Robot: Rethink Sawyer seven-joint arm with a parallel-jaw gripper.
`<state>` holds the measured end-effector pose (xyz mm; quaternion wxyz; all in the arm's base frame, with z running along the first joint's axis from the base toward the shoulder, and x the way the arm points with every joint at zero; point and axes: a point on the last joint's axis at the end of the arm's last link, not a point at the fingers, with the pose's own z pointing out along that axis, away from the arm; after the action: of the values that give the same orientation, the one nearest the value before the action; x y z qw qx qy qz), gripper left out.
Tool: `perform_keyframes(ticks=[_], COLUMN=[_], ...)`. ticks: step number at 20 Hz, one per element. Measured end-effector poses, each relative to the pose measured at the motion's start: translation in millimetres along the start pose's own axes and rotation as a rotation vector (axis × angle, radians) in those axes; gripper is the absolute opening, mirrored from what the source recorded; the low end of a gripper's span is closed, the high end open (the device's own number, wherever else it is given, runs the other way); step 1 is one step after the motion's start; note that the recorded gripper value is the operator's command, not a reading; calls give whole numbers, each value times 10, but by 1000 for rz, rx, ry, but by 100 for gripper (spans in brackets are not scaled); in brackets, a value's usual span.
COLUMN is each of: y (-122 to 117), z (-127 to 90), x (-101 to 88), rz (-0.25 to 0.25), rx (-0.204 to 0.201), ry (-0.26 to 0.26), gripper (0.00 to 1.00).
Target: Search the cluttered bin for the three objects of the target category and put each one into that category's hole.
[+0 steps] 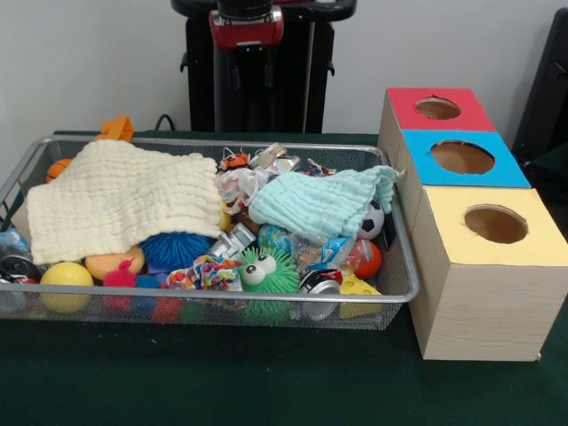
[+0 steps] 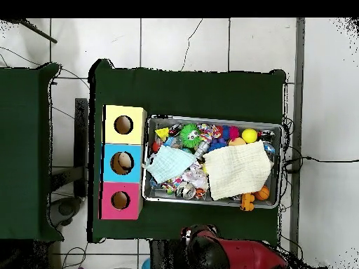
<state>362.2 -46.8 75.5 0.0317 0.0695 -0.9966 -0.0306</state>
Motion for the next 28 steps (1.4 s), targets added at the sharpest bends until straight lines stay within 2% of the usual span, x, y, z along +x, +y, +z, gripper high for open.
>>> perform_keyframes(ticks=[11,28], y=[25,-158], z=[-1,-14], x=[-50,-69], rz=[-11,30], rx=[-8,-21], ry=[-9,-26], gripper=[100,100])
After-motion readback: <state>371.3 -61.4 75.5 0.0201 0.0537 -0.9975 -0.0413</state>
